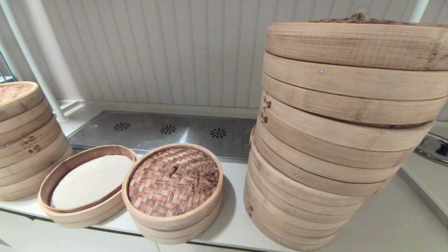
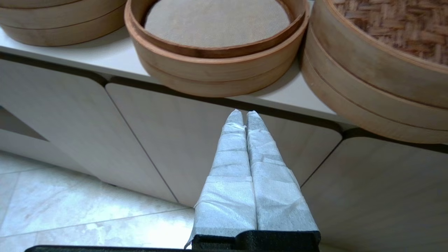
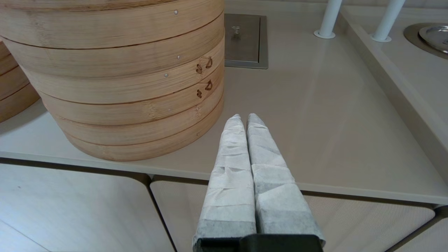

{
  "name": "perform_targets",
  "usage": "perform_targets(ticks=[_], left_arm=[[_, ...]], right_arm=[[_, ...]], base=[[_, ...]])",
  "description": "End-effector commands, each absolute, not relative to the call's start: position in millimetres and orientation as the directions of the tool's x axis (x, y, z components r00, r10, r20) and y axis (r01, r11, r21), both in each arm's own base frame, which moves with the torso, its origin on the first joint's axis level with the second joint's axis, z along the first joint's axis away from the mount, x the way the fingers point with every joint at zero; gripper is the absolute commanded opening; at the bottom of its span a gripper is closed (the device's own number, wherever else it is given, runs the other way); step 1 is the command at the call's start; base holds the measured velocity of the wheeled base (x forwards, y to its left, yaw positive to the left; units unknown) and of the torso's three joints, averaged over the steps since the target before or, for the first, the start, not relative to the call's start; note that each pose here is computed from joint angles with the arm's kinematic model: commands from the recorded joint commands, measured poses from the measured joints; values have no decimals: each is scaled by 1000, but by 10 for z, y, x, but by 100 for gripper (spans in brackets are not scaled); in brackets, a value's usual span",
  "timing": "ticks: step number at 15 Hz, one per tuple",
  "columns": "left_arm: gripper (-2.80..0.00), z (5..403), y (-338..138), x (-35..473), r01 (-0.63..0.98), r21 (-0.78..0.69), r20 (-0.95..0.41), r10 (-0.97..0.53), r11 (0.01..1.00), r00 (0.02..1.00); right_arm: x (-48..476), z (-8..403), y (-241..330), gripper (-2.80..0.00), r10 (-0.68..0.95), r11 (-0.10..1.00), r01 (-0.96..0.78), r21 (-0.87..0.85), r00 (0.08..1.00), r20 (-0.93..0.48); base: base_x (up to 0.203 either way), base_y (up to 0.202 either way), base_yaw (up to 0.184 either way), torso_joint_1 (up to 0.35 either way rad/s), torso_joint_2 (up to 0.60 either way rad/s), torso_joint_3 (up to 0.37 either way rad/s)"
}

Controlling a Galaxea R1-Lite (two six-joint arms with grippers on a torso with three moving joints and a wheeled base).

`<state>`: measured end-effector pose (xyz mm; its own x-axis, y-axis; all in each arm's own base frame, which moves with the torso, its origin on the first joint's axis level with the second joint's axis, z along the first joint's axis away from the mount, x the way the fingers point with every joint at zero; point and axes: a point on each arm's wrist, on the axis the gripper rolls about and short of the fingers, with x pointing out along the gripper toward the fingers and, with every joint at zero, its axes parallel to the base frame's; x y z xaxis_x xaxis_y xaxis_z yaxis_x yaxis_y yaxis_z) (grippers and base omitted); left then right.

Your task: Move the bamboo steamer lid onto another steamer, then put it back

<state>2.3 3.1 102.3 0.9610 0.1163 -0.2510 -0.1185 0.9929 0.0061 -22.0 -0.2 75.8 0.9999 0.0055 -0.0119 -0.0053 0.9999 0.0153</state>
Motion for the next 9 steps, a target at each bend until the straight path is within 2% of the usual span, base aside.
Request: perform_targets(ticks=[1,6,9], left_arm=[[-280,946,32,-4,-135,22,-248,136,991,959],[-280,931,15,-41,-108,16,-211,109,994,971],[-280,892,13,-85,-95,11,-139,95,995,986]], right_arm=[[-221,760,-2,-280,6,1000,-6,15,1000,-11],[-221,760,-2,-280,6,1000,-6,15,1000,-11],[-220,757,-2,-280,6,1000,-6,15,1000,-12]], base=[[0,0,0,0,0,0],[0,0,0,0,0,0],[0,0,0,0,0,0]])
